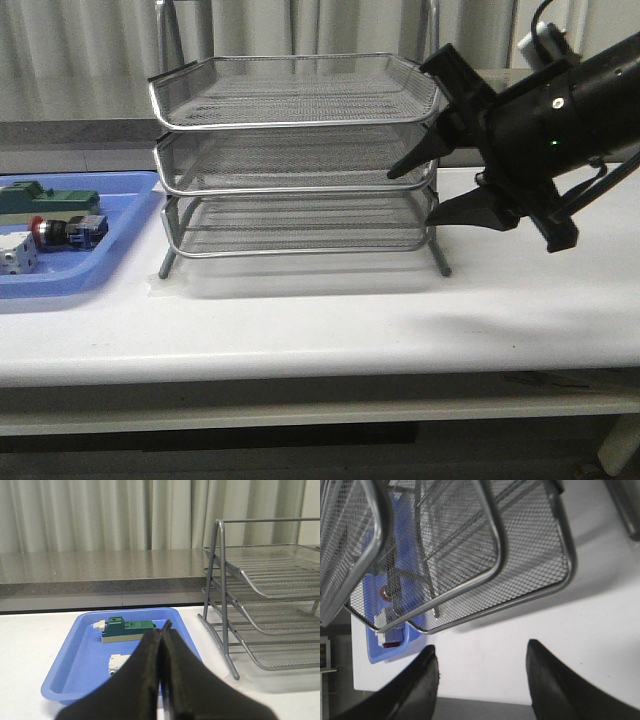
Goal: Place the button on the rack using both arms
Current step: 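Move the right gripper toward the middle tier of the wire rack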
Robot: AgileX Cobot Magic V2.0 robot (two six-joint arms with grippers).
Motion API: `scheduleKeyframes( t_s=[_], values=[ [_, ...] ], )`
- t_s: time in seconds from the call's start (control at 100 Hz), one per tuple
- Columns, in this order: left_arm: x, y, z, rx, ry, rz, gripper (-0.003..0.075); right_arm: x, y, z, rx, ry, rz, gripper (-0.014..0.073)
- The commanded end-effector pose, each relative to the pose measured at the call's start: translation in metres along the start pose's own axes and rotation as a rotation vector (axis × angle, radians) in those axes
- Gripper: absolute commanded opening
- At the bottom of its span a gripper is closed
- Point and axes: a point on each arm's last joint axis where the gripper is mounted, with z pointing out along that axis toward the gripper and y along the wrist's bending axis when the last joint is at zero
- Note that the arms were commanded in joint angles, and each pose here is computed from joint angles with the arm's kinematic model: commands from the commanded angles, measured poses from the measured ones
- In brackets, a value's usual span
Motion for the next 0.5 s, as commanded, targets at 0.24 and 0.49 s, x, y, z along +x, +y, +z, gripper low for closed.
scheduleKeyframes(
  t_s=[0.24, 0.49],
  values=[
    [0.010, 0.000, -0.001, 0.003, -0.055, -0.015, -0.0021, -0.021, 0.023, 0.011, -0.194, 0.000, 0.057, 0.0408],
    [0.010, 0.000, -0.001, 0.003, -0.055, -0.015, -0.0021, -0.037, 0.013, 0.003, -0.199, -0.038, 0.085, 0.0408]
  ],
)
